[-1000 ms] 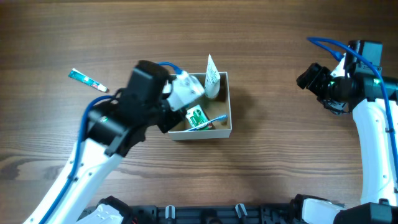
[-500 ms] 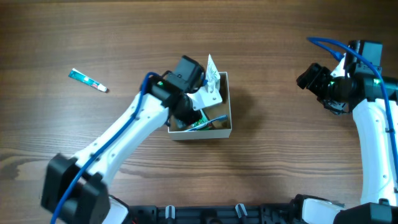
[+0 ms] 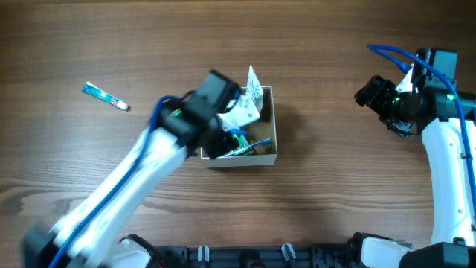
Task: Pack container
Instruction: 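Lower the razor into the box and open the left gripper, then move the left gripper to the teal toothpaste tube on the left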
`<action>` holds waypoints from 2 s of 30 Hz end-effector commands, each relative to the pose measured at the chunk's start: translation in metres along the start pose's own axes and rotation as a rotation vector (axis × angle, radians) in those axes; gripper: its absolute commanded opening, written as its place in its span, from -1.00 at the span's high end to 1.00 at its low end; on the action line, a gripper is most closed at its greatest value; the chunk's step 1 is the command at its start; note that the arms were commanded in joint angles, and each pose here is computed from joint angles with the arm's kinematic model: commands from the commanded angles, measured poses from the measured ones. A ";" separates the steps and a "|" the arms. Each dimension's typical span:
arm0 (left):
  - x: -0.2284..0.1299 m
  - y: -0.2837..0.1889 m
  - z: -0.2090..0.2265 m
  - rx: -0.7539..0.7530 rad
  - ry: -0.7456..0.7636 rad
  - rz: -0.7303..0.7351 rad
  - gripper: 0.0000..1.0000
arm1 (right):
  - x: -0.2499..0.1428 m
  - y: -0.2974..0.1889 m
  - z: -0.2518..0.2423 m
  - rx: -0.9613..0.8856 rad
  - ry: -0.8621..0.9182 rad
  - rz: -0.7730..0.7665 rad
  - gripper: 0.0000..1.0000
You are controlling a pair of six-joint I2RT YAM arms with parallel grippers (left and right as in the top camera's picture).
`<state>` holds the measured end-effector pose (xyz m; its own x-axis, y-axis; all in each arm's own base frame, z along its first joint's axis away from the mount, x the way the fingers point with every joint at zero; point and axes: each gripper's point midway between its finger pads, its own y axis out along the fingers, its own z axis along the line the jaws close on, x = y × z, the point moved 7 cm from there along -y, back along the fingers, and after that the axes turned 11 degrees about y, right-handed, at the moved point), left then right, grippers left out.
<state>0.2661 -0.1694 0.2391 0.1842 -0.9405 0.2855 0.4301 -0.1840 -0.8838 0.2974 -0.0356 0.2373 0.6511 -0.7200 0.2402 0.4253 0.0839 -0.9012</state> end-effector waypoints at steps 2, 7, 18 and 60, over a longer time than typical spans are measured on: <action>-0.040 -0.057 0.050 0.244 -0.390 -0.089 -0.99 | 0.000 -0.002 -0.002 -0.005 -0.012 -0.011 -0.78; -0.128 -0.052 0.110 0.403 -1.196 -0.070 -1.00 | -0.001 -0.002 -0.002 -0.006 -0.011 -0.009 -0.78; -0.233 0.032 0.141 0.207 -1.910 -0.027 -1.00 | -0.002 -0.002 -0.003 -0.012 -0.010 -0.002 -0.79; -0.298 0.147 0.165 0.272 -2.226 0.611 -0.99 | -0.004 -0.002 -0.004 -0.016 -0.016 0.011 -0.78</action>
<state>0.4216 0.1207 0.0973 0.5582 0.8271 0.0650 0.0443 0.0485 -0.9978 0.2944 -0.0351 0.2359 0.6624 -0.7131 0.2294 0.4083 0.0869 -0.9087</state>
